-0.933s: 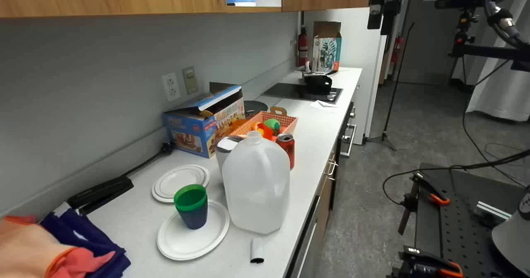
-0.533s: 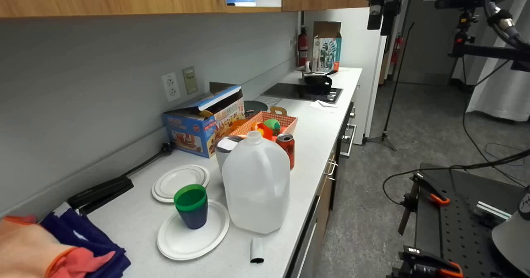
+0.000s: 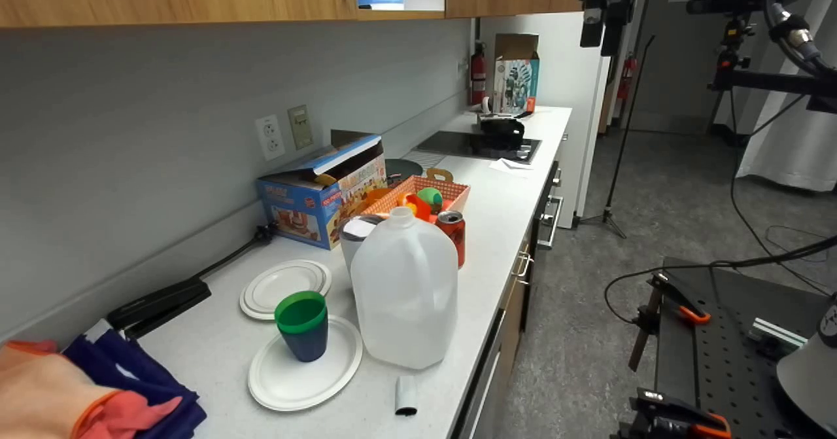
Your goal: Close the right upper cabinet door.
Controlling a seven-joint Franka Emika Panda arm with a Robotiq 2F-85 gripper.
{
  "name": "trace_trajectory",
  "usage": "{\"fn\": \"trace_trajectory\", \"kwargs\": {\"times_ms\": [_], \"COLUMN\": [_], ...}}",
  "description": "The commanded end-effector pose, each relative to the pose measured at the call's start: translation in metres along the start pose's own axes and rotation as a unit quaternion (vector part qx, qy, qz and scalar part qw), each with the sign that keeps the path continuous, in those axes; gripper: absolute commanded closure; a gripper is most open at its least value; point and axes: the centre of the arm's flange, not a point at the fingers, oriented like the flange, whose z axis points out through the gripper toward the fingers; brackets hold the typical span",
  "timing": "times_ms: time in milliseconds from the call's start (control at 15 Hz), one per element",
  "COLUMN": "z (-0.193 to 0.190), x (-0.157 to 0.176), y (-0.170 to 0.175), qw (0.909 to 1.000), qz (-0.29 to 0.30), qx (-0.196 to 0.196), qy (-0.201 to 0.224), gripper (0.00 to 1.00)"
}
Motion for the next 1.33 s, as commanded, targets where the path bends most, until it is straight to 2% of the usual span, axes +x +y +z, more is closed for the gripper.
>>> {"fn": "trace_trajectory", "kwargs": {"times_ms": [0, 333, 400, 533, 800, 1067, 1133, 1267], "z": [0.000, -0.002, -0.009, -0.022, -0.063, -0.095, -0.081, -0.090], "x": [0.000, 0.005, -0.004, -0.010, -0.025, -0.026, -0.024, -0.025], "y": [0.000, 0.007, -0.014, -0.014, -0.021, -0.015, -0.018, -0.015], "qw": [1.0000, 0.9998, 0.9994, 0.9974, 0.9838, 0.9591, 0.9716, 0.9655], "qz": [0.000, 0.016, 0.028, 0.054, 0.100, 0.125, 0.108, 0.115], "qx": [0.000, -0.006, -0.014, -0.038, -0.120, -0.201, -0.168, -0.186], "qy": [0.000, 0.003, 0.009, 0.028, 0.088, 0.155, 0.126, 0.142], "gripper": [0.00, 0.00, 0.00, 0.00, 0.00, 0.00, 0.00, 0.00]}}
